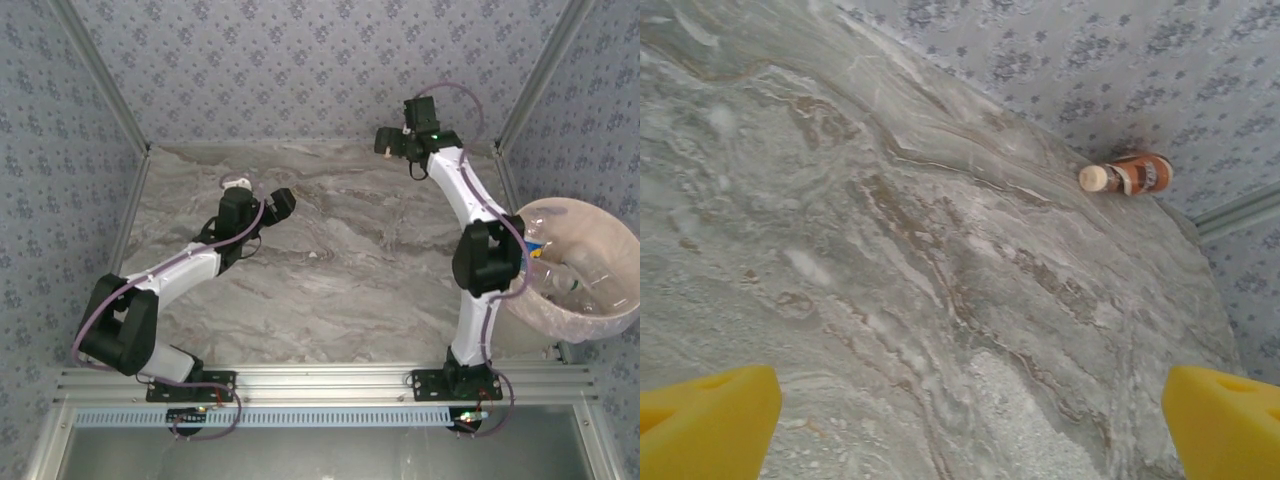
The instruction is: Put the plastic bottles in the bin
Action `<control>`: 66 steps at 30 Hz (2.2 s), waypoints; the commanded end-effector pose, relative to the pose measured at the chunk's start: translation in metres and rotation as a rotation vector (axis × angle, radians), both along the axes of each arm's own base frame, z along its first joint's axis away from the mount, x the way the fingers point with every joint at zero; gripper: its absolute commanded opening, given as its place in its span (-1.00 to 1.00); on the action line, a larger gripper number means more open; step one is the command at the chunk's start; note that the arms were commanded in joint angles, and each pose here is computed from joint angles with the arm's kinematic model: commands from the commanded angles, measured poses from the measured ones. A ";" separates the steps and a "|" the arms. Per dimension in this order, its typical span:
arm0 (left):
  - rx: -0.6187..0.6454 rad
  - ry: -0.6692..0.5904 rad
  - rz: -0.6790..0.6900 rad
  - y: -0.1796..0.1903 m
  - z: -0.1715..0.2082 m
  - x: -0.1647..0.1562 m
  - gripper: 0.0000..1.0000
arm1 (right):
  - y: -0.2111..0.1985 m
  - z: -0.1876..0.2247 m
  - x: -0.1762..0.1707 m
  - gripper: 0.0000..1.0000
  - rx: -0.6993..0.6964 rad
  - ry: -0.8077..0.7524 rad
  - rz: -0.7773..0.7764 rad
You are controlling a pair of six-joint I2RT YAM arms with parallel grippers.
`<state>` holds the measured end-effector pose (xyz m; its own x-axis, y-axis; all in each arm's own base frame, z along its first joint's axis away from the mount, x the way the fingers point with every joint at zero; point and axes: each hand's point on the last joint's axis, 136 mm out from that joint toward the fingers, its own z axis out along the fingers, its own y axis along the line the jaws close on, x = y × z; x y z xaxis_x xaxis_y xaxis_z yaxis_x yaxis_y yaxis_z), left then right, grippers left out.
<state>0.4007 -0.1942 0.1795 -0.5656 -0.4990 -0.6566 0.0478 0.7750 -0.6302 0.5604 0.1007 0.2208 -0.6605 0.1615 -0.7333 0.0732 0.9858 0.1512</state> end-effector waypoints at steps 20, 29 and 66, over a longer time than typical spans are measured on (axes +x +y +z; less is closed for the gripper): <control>0.012 0.045 0.063 0.023 -0.028 0.019 0.96 | -0.029 -0.113 0.126 0.97 0.009 -0.050 -0.204; 0.016 0.094 0.068 0.025 -0.050 0.031 0.96 | -0.038 -0.135 0.140 0.87 -0.036 -0.054 -0.222; -0.084 -0.001 -0.286 -0.078 -0.052 0.178 0.96 | -0.035 -0.063 0.155 0.79 0.531 -0.290 -0.019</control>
<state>0.5803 -0.2656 0.1120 -0.6997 -0.4025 -0.5903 0.2020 0.6810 -0.7038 0.7070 0.1171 0.0809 -0.6068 0.5320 -0.5905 -0.0029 0.7415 0.6710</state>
